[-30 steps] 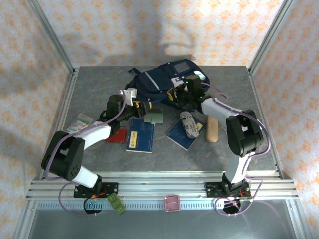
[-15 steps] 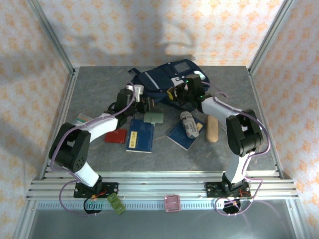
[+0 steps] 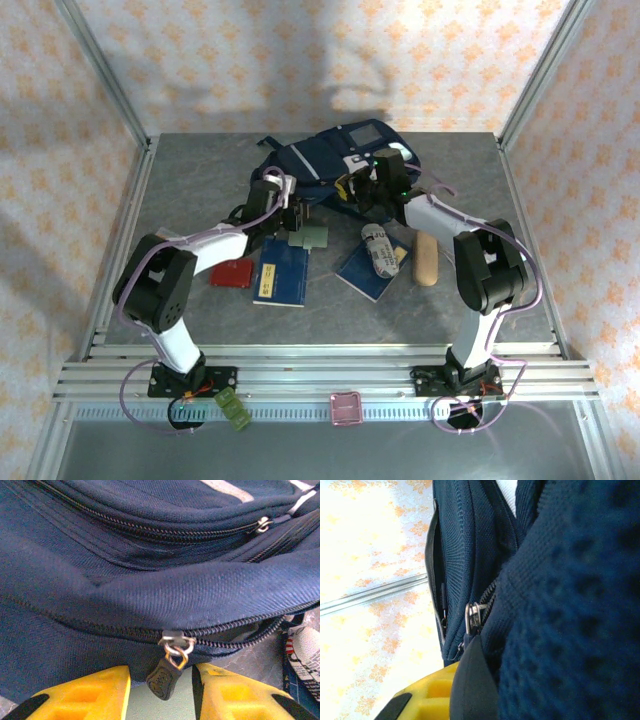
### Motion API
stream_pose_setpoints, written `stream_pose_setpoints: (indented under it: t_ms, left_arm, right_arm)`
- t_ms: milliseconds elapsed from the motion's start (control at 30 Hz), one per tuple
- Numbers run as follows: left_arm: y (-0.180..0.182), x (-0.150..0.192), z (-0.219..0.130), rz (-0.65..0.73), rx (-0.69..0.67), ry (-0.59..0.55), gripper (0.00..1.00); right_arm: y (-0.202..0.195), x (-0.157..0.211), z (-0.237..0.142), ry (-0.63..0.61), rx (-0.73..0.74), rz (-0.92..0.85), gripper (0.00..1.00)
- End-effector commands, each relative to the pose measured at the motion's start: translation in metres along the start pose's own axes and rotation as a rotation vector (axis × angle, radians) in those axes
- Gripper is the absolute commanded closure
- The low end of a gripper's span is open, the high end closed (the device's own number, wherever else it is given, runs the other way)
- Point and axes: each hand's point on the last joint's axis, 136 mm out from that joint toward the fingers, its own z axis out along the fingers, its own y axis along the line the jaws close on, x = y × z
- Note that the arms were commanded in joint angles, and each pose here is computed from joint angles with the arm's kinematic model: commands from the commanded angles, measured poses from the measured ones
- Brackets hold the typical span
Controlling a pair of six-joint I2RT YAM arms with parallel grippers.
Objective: Pack the student bag
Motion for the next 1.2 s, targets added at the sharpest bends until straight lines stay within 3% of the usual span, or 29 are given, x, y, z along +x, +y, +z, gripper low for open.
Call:
stream_pose_setpoints:
  t_ms: [0, 67, 167, 300, 667, 867, 1167]
  left_arm:
    - [-0.003, -0.017, 0.003, 0.031, 0.006, -0.031, 0.73]
    - [-0.002, -0.019, 0.003, 0.04, -0.002, -0.041, 0.81]
    - [0.001, -0.021, 0.001, 0.051, -0.017, -0.037, 1.0]
    - [0.015, -0.019, -0.008, 0.042, -0.062, -0.035, 1.0]
    - [0.092, -0.007, -0.048, -0.052, -0.316, -0.033, 1.0]
    - [0.08, -0.003, -0.052, -0.055, -0.264, -0.004, 1.0]
    - [0.038, 0.023, -0.077, -0.046, -0.102, 0.029, 1.0]
  right_arm:
    - [0.064, -0.005, -0.015, -0.022, -0.183, -0.098, 1.0]
    - [0.064, -0.005, -0.015, -0.02, -0.186, -0.101, 1.0]
    - [0.06, -0.004, -0.014, -0.018, -0.178, -0.099, 1.0]
    - [0.054, -0.007, -0.014, -0.023, -0.169, -0.096, 1.0]
    - [0.019, -0.027, -0.03, -0.09, -0.112, -0.087, 1.0]
    - [0.016, -0.023, -0.027, -0.048, -0.117, -0.12, 1.0]
    - [0.039, 0.012, 0.003, 0.252, -0.144, -0.335, 1.0]
